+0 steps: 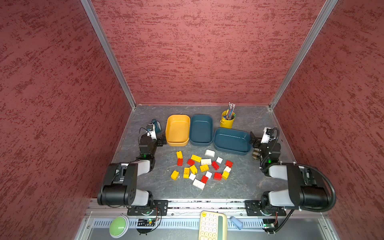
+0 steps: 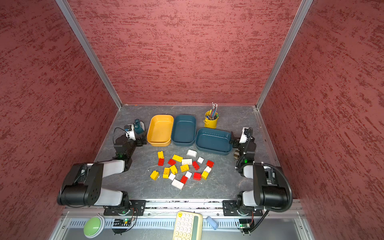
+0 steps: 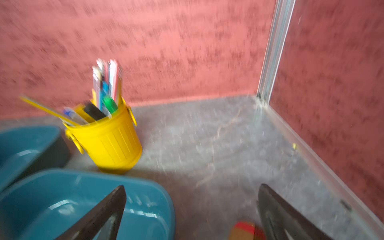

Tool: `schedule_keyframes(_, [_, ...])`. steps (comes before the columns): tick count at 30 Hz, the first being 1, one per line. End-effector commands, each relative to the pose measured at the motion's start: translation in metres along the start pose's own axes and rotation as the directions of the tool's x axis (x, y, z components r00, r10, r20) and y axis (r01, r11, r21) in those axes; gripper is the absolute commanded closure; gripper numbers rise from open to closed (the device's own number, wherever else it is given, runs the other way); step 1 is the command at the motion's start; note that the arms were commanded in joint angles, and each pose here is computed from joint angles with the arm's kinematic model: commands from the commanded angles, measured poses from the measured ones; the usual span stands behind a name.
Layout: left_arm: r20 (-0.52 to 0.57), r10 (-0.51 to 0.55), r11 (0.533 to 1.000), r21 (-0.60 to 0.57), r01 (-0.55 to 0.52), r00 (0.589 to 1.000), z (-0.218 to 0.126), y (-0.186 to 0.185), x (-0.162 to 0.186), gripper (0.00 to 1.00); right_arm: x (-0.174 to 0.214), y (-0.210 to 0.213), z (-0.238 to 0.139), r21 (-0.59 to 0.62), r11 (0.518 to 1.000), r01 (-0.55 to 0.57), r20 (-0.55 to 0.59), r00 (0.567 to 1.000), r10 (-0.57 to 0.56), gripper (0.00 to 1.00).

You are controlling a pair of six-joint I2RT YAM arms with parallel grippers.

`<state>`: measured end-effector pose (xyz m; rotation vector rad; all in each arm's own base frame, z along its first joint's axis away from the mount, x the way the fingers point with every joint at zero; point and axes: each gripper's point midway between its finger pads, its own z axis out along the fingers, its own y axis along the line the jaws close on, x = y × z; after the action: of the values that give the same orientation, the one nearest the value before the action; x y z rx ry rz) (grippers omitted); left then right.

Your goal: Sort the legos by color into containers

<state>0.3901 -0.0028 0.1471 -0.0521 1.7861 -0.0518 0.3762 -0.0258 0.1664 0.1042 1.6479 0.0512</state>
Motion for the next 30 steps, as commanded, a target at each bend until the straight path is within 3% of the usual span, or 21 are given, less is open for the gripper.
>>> schedule_keyframes(1, [0.01,0.025,0.999,-0.046,-0.025,1.0,-0.013,0.0,-0.025,0.01,-0.028,0.013,-0.008,-0.057,0.998,0.013,0.035,0.999,-0.011,0.01])
schedule_keyframes(6, [-0.08,-0.081,0.993,-0.094,0.073,0.994,-0.029,0.001,-0.049,0.01,-0.058,0.036,-0.022,-0.172,0.985,-0.022,0.04,0.999,0.029,0.01])
schedule_keyframes(10, [-0.193,-0.2,0.978,-0.093,0.185,0.961,-0.043,-0.011,-0.049,0.0,-0.071,0.057,-0.027,-0.286,0.954,-0.087,-0.003,0.996,0.09,0.01])
schedule_keyframes(16, [-0.424,-0.263,0.961,-0.033,0.275,0.866,-0.068,-0.042,-0.026,0.01,-0.072,0.093,-0.039,-0.43,0.89,-0.154,-0.13,0.986,0.108,0.01])
schedule_keyframes(20, [-0.572,-0.282,0.946,-0.033,0.322,0.77,-0.089,-0.059,-0.002,0.01,-0.064,0.119,-0.052,-0.513,0.838,-0.189,-0.226,0.971,0.08,0.01])
schedule_keyframes(24, [-0.658,-0.296,0.935,-0.052,0.351,0.692,-0.106,-0.074,0.021,0.01,-0.053,0.143,-0.067,-0.567,0.795,-0.216,-0.31,0.95,0.037,0.01])
schedule_keyframes(30, [-0.744,-0.242,0.947,-0.043,0.317,0.622,-0.123,-0.097,0.053,0.0,-0.036,0.174,-0.087,-0.629,0.736,-0.251,-0.399,0.917,-0.027,0.01])
